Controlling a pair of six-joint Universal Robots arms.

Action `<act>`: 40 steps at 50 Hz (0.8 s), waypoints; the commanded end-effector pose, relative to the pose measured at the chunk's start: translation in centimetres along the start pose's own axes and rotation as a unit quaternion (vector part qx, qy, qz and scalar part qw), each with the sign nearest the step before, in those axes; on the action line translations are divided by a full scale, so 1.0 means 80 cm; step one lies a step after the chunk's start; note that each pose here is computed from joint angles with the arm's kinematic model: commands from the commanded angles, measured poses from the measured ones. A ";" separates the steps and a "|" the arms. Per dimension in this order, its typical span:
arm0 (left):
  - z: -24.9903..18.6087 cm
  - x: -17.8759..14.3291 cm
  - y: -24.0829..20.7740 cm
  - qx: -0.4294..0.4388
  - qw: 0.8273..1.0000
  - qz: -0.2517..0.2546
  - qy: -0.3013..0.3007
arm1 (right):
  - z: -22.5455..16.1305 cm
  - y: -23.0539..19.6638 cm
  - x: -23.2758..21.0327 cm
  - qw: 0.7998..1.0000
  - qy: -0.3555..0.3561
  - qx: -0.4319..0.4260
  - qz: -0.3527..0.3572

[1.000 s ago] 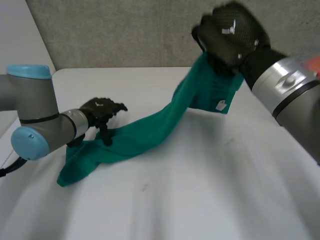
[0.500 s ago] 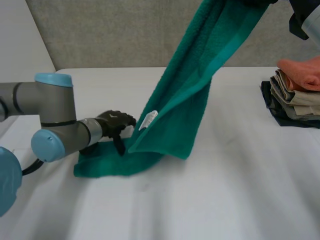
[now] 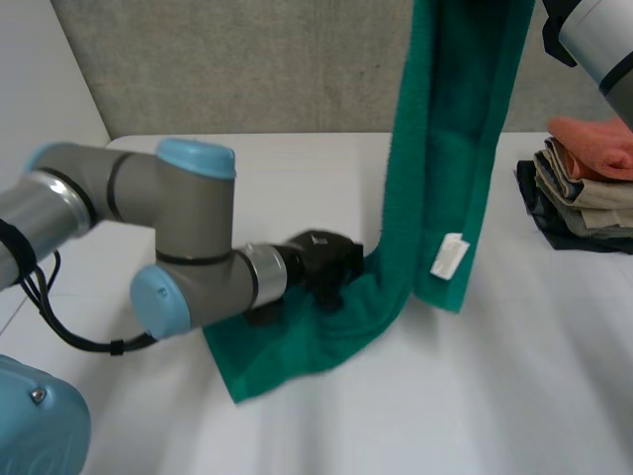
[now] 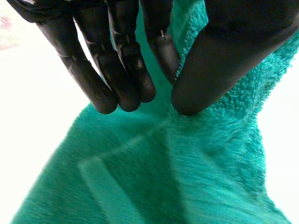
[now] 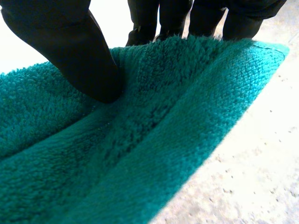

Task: Fold the laundry.

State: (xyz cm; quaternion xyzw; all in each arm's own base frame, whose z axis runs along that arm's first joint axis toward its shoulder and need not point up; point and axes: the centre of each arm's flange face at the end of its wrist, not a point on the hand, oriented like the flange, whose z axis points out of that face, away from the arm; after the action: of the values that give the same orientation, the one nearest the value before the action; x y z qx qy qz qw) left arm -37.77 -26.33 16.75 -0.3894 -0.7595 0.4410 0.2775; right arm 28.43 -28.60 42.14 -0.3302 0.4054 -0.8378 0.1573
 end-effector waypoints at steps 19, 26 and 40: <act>-0.142 -0.097 -0.128 0.215 0.930 0.083 -0.285 | -0.013 0.133 0.007 0.990 0.038 -0.124 -0.054; -0.104 -0.086 0.005 0.049 0.950 0.098 -0.292 | -0.109 0.235 -0.055 0.950 -0.047 -0.304 -0.051; -0.104 -0.096 0.030 -0.042 0.952 0.074 -0.295 | -0.177 0.311 -0.096 0.899 -0.088 -0.425 -0.055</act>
State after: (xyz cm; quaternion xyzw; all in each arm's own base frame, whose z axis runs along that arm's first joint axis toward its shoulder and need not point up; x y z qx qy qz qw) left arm -27.06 -27.21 14.20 -0.3299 -0.7970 0.5058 -0.0062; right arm 24.41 -31.60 13.96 -0.4710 0.6761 -0.5666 -0.0047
